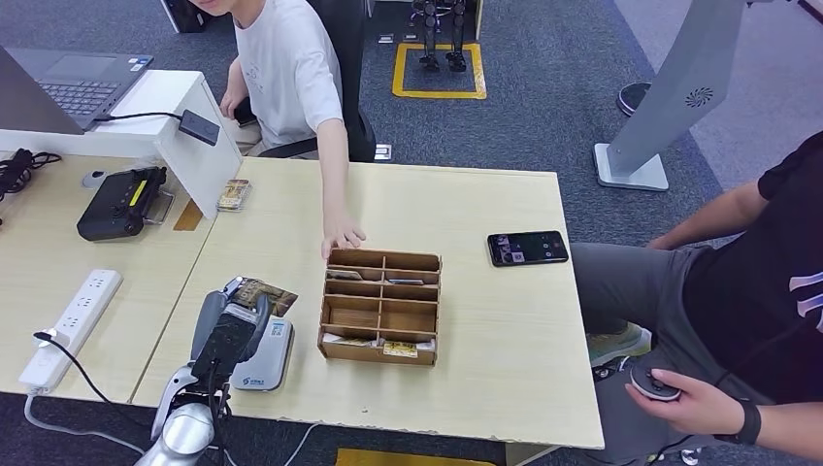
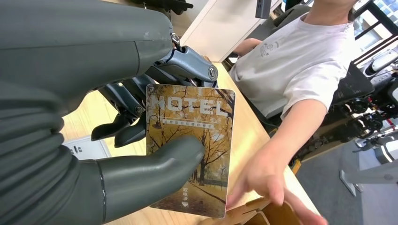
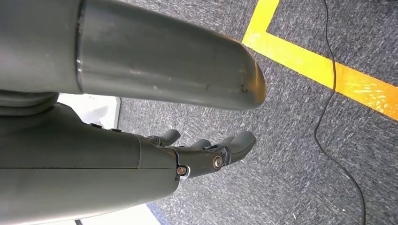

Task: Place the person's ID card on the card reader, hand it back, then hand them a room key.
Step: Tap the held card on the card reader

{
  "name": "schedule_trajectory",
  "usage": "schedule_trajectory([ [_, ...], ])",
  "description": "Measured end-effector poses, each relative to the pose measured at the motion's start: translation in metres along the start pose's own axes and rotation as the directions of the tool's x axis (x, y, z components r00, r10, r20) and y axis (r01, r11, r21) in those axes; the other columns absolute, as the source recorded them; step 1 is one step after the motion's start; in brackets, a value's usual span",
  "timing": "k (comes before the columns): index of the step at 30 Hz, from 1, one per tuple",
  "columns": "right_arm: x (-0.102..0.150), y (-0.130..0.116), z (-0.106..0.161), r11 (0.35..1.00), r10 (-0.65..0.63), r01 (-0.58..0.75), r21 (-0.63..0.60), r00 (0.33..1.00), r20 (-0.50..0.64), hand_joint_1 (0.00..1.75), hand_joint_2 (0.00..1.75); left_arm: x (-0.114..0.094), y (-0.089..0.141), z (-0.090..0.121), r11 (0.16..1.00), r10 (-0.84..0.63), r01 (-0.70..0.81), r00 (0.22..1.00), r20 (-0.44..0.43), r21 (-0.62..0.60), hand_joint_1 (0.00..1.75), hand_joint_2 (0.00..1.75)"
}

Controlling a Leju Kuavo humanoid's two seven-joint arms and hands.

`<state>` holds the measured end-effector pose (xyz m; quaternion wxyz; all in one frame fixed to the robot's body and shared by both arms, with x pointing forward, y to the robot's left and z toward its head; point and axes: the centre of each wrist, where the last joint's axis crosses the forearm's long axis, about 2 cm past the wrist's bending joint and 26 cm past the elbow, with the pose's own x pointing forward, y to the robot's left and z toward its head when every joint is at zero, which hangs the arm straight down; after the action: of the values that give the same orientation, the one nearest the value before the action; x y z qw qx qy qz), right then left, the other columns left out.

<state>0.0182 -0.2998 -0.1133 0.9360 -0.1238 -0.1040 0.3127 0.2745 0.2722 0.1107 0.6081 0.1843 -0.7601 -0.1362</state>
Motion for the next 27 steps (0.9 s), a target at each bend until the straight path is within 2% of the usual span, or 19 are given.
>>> schedule_trajectory([
  [9,0.000,0.000,0.000,1.000,0.000,0.000,0.000,1.000,0.000,0.00,0.00,0.000,0.000,0.000,1.000,0.026,-0.026,1.000,-0.008,-0.014,1.75,1.75],
  [13,0.000,0.000,0.000,1.000,-0.004,0.004,-0.003,1.000,0.002,0.00,0.00,-0.004,-0.002,0.008,0.985,0.146,-0.151,0.987,-0.064,-0.081,1.75,1.75],
  [16,-0.001,0.001,0.000,1.000,-0.012,0.012,-0.007,1.000,0.000,0.00,0.00,-0.010,-0.003,0.019,0.979,0.170,-0.179,0.980,-0.104,-0.093,1.75,1.75],
  [27,-0.003,0.002,0.001,0.999,-0.024,0.024,-0.021,1.000,-0.003,0.00,0.00,-0.032,0.001,0.053,0.996,0.037,-0.053,0.974,-0.223,-0.065,1.75,1.75],
])
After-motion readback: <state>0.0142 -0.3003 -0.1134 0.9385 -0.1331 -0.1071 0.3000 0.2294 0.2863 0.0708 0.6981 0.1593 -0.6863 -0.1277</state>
